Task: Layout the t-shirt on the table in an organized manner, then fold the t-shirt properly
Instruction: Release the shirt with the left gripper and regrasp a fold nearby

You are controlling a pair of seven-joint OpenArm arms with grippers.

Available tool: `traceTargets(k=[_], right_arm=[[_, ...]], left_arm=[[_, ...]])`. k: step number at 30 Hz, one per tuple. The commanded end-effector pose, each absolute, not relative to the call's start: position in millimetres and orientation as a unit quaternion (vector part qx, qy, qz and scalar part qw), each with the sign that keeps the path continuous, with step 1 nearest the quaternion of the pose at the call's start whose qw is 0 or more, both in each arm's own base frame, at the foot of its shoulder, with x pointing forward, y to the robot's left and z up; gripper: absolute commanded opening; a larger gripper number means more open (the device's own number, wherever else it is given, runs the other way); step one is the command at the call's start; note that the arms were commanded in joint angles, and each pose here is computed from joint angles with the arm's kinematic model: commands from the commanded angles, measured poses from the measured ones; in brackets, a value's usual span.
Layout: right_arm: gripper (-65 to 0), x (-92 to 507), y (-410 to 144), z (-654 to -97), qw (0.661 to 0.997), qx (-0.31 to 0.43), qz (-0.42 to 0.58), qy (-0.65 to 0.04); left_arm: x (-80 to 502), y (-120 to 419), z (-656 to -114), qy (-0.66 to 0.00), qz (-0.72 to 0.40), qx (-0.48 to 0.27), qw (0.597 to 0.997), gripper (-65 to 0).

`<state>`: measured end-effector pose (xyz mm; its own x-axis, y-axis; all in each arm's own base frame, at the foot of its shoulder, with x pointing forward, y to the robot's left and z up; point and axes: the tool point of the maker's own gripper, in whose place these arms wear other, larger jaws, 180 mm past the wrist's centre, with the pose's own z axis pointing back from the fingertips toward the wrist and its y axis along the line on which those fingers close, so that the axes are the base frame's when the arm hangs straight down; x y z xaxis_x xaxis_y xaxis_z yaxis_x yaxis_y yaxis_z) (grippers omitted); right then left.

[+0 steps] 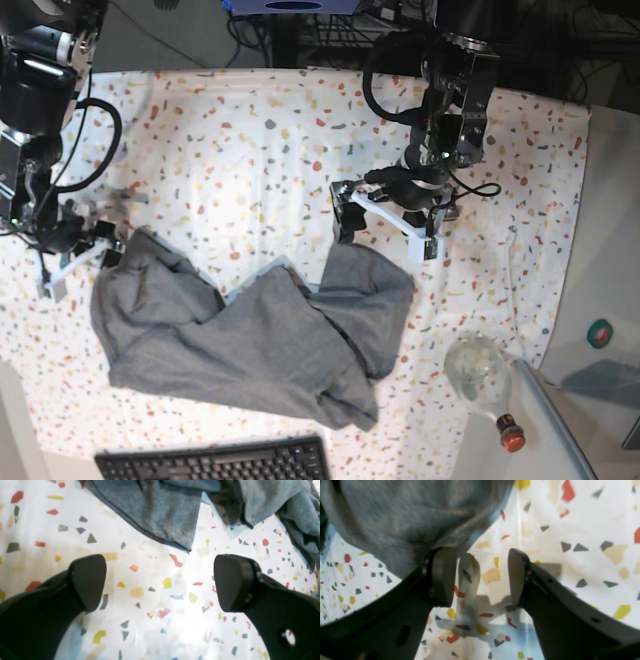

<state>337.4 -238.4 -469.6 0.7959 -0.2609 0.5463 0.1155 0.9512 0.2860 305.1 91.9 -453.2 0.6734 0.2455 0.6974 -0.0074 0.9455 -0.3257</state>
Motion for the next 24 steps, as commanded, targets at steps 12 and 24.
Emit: traceTargets(k=[12,24], right_arm=[[-25.4,350,-244,-453,0.912,0.206,-0.187,-0.302],[-25.8,348,-211,-465,0.912,0.259,-0.140,-0.286]], left_arm=[[329,79,-430,-0.432,0.075,-0.170,0.882,0.0],[350,62,-460,-0.391,0.101,-0.180,0.897,0.0]])
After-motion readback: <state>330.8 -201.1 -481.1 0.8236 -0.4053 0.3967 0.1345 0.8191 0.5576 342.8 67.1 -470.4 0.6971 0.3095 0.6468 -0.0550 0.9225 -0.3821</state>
